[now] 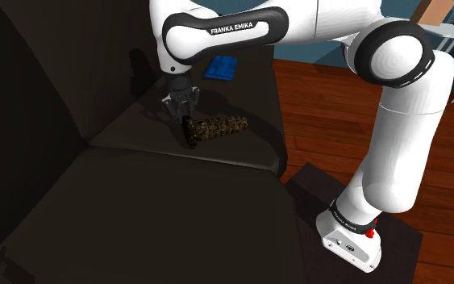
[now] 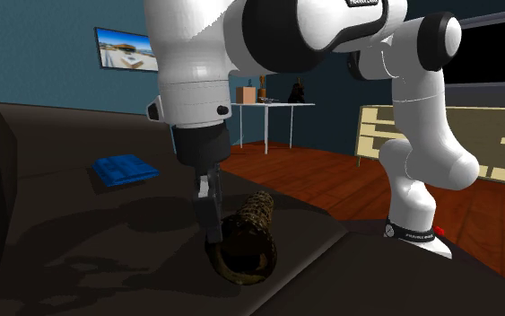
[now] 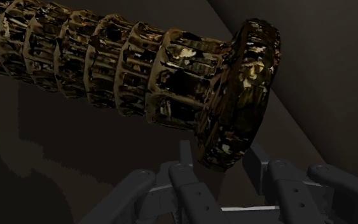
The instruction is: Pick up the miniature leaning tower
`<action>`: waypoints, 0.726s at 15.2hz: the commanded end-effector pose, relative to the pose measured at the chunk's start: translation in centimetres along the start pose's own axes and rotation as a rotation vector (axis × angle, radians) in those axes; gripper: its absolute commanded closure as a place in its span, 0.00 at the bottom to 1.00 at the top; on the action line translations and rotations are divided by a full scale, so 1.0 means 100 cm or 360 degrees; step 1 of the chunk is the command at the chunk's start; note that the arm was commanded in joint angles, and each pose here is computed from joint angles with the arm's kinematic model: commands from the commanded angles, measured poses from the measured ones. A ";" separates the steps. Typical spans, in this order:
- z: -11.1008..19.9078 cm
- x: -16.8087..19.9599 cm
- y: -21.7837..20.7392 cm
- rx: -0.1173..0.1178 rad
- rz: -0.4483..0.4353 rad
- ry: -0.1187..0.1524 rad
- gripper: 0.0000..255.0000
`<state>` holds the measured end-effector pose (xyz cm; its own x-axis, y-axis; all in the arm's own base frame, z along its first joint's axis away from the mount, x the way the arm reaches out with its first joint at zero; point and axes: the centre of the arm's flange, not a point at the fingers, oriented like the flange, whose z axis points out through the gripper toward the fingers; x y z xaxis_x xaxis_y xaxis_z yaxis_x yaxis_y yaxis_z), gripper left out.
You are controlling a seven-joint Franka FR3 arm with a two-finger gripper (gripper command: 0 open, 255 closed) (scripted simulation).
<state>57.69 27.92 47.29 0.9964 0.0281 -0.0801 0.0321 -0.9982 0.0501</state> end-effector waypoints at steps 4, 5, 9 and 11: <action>-0.004 -0.001 0.000 0.0000 0.0000 -0.0001 1.00; -0.009 -0.001 0.000 0.0000 0.0000 -0.0001 1.00; -0.030 -0.003 0.001 0.0000 0.0000 -0.0001 1.00; -0.041 -0.004 0.002 0.0000 0.0000 -0.0001 1.00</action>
<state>57.71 28.06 50.82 0.9963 0.0279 -0.0819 0.0321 -0.9982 0.0505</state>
